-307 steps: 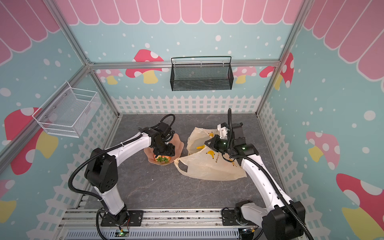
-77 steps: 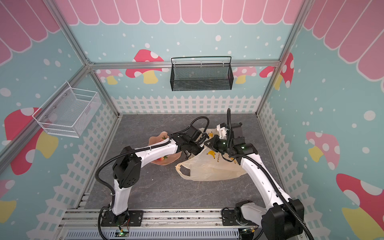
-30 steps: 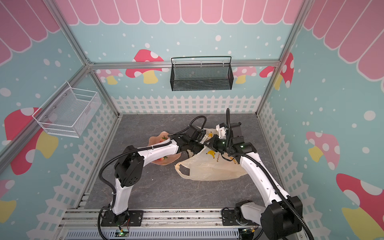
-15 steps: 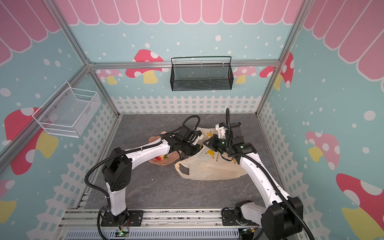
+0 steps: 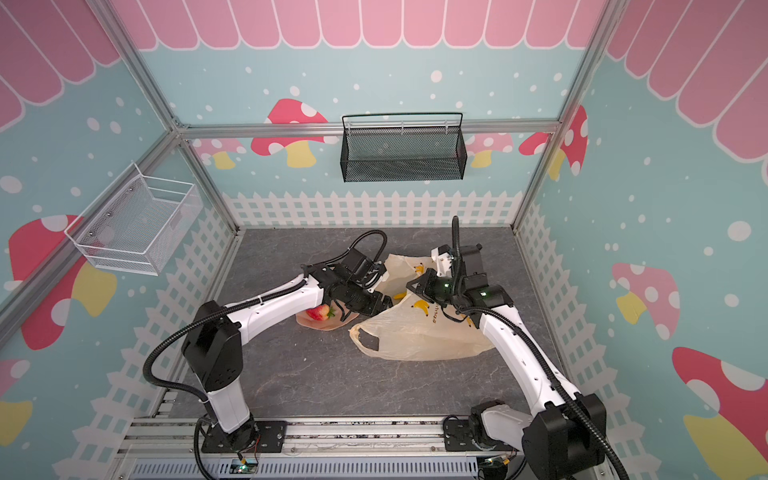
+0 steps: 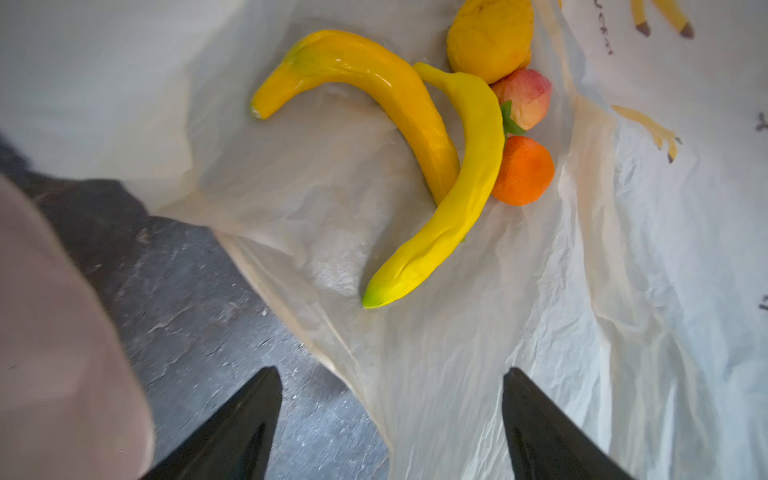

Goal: Place the fruits into the plastic bag
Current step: 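Lift the open left gripper out of the bag back over the bowl, then lower the open left gripper around the red strawberry in the pink bowl, then close the left gripper on the red strawberry and lift it, then carry the strawberry with the left gripper down into the bag mouth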

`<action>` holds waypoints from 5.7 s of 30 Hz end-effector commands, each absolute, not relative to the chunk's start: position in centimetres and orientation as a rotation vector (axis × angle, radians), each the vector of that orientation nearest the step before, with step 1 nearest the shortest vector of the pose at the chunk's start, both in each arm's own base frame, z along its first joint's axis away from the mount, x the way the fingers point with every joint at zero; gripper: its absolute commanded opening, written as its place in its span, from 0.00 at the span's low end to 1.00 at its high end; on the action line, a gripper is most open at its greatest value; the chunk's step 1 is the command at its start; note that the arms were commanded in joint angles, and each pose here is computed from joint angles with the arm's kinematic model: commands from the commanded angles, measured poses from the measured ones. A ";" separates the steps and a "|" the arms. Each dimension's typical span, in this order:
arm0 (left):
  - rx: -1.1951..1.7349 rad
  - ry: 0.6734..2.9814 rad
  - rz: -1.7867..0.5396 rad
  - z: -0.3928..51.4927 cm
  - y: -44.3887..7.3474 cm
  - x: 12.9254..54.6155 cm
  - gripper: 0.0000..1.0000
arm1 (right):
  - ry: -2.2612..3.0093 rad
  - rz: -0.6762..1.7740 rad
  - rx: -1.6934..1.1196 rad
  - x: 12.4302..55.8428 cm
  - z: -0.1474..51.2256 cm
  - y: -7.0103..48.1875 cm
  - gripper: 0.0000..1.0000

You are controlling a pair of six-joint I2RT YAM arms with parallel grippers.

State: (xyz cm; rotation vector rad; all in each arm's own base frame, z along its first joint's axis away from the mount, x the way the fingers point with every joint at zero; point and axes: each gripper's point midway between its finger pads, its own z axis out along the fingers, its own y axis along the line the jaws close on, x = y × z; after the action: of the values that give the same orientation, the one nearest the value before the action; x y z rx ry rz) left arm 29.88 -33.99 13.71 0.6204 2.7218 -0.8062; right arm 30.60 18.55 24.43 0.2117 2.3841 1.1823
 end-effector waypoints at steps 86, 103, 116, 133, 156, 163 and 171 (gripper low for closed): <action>-0.247 3.002 -0.138 5.7 -15.6 37.0 0.78 | 2.354 1.190 0.191 30.3 25.6 18.5 0.00; -0.216 3.049 -0.090 4.8 -15.0 35.0 0.55 | 2.355 1.186 0.200 30.1 25.5 18.4 0.00; -0.214 2.993 -0.126 7.8 -15.1 35.2 0.48 | 2.350 1.181 0.205 30.0 25.6 18.2 0.00; -0.154 2.876 -0.177 14.4 -14.8 35.1 0.47 | 2.351 1.186 0.202 29.8 25.5 18.2 0.00; 0.964 2.586 -0.341 17.1 -27.6 29.2 0.39 | 2.346 1.183 0.203 29.5 25.6 18.1 0.00; 1.143 2.566 -0.453 15.7 -30.1 26.4 0.37 | 2.345 1.184 0.198 29.5 25.6 18.1 0.00; 1.202 2.546 -0.490 14.9 -31.6 25.8 0.36 | 2.347 1.180 0.203 29.4 25.6 18.1 0.00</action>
State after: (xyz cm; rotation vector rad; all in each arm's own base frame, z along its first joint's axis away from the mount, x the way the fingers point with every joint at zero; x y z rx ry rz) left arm 26.04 -30.53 15.25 1.1358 2.5860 -0.4458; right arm 29.90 18.36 25.61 0.1917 2.3467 1.1886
